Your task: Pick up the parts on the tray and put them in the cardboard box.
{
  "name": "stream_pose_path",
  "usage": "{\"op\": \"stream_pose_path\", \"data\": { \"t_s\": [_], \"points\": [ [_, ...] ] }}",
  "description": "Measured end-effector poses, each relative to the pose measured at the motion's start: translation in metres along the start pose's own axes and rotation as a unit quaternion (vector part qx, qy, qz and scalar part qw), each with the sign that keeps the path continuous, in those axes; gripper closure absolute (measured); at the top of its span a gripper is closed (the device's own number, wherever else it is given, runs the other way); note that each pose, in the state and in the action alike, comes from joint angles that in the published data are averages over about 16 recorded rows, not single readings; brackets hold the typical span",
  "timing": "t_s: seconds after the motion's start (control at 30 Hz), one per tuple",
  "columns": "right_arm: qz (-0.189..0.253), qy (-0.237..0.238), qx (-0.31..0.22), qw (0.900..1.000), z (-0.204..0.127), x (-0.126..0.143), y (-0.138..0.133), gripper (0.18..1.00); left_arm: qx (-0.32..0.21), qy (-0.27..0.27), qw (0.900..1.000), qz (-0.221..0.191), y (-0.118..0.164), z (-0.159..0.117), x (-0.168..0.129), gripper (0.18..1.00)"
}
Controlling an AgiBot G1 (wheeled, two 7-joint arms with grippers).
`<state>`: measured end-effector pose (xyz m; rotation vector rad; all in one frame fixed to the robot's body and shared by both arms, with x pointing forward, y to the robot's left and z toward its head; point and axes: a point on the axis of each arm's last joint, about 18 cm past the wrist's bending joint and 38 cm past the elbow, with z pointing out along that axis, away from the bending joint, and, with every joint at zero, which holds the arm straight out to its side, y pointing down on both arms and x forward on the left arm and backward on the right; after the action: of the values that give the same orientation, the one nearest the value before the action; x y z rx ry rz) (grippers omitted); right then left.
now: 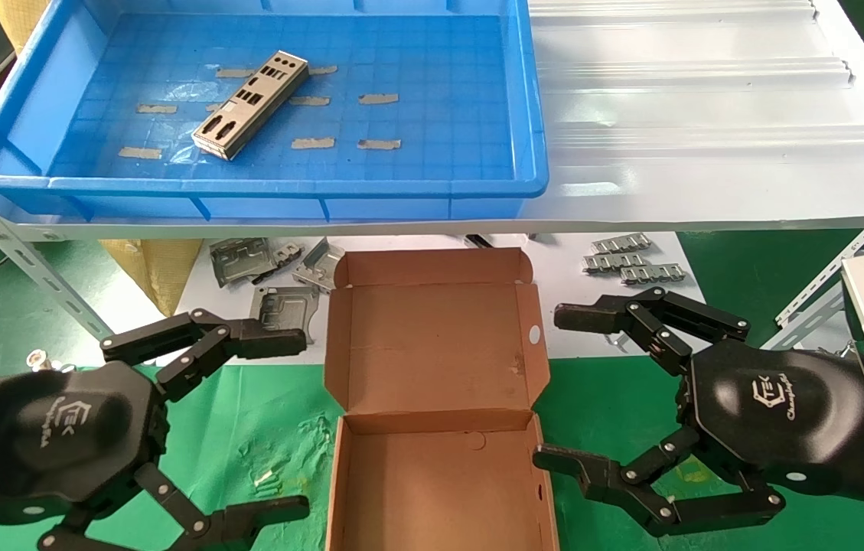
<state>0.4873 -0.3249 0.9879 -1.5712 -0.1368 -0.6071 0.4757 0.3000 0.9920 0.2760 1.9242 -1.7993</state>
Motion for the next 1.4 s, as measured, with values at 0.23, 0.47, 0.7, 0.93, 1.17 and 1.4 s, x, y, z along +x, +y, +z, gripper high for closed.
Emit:
{"op": "stream_pose_path", "data": {
  "t_s": [0.23,0.47,0.7,0.93,1.17,1.4],
  "points": [
    [0.0,0.0,0.0,1.0,0.0,0.0,0.0,0.179,0.0,0.0,1.0,0.0,0.0,0.0,0.0,0.184],
    [0.0,0.0,0.0,1.0,0.0,0.0,0.0,0.179,0.0,0.0,1.0,0.0,0.0,0.0,0.0,0.184],
    [0.0,0.0,0.0,1.0,0.0,0.0,0.0,0.19,0.0,0.0,1.0,0.0,0.0,0.0,0.0,0.184],
    [0.0,0.0,0.0,1.0,0.0,0.0,0.0,0.235,0.0,0.0,1.0,0.0,0.0,0.0,0.0,0.184],
    [0.0,0.0,0.0,1.0,0.0,0.0,0.0,0.326,0.0,0.0,1.0,0.0,0.0,0.0,0.0,0.184],
    [0.0,0.0,0.0,1.0,0.0,0.0,0.0,0.465,0.0,0.0,1.0,0.0,0.0,0.0,0.0,0.184]
  ]
}}
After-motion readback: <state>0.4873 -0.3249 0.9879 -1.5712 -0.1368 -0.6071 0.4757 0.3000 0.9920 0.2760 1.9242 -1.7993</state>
